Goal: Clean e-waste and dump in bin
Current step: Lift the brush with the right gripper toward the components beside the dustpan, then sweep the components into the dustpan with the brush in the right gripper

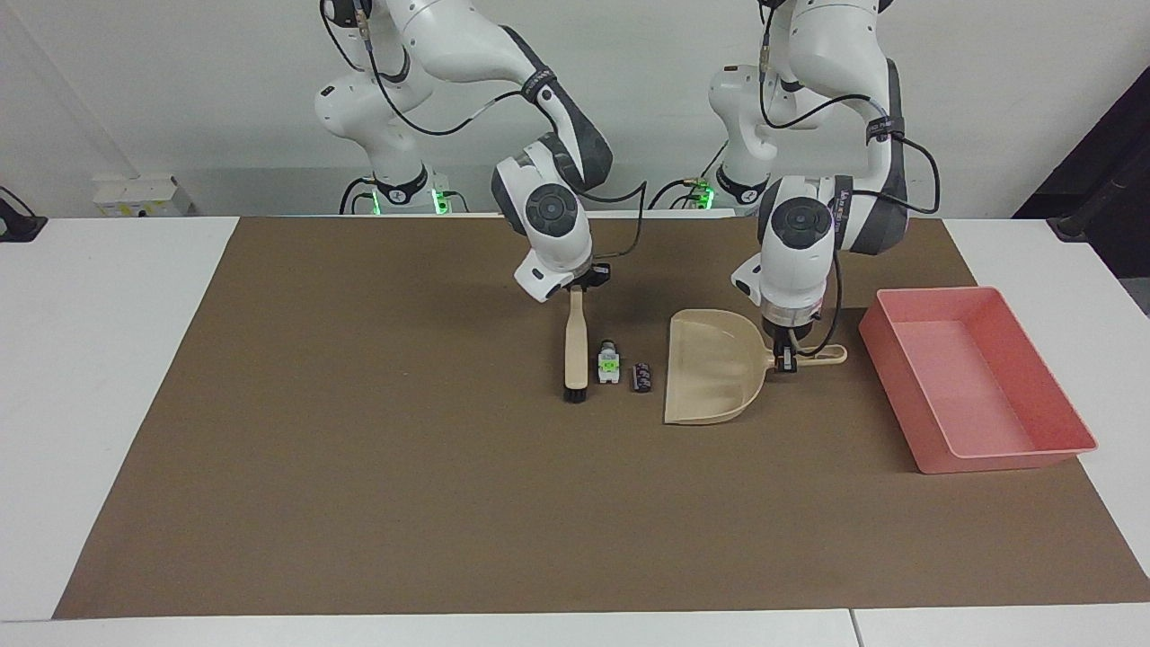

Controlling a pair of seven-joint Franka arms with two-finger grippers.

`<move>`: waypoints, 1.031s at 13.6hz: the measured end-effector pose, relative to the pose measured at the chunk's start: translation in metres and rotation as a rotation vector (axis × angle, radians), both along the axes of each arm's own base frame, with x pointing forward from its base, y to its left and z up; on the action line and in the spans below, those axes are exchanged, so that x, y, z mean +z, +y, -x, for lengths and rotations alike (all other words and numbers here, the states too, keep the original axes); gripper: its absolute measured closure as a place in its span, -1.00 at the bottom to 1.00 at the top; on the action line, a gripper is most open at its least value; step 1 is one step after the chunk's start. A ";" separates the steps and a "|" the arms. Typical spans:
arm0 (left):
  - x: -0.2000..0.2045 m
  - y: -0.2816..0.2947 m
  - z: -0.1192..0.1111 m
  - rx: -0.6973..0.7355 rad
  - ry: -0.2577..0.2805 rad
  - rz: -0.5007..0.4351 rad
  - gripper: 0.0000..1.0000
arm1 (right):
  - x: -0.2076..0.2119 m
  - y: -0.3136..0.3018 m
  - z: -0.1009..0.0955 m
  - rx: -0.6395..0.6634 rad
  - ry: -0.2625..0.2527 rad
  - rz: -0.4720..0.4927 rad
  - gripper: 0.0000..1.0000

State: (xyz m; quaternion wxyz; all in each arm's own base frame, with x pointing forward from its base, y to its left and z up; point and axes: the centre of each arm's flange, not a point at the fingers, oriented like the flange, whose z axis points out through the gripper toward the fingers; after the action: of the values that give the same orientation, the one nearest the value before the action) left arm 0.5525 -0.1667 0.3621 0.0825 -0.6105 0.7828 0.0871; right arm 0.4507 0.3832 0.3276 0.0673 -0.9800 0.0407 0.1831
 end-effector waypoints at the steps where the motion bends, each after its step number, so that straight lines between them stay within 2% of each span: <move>1: 0.000 0.000 0.000 0.001 0.001 -0.001 0.35 | -0.002 0.006 -0.001 -0.010 -0.004 -0.007 0.48; 10: -0.001 0.000 0.001 0.010 0.005 -0.003 0.35 | -0.007 0.051 -0.001 -0.073 -0.023 -0.047 0.48; 14: -0.001 0.000 0.001 0.010 0.005 -0.004 0.35 | -0.011 0.089 -0.015 -0.121 -0.029 -0.043 0.48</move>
State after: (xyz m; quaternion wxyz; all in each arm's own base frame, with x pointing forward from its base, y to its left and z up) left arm 0.5518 -0.1666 0.3608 0.0811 -0.6139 0.7799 0.0905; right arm 0.4653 0.4726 0.3170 0.1000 -0.9766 0.0950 0.1652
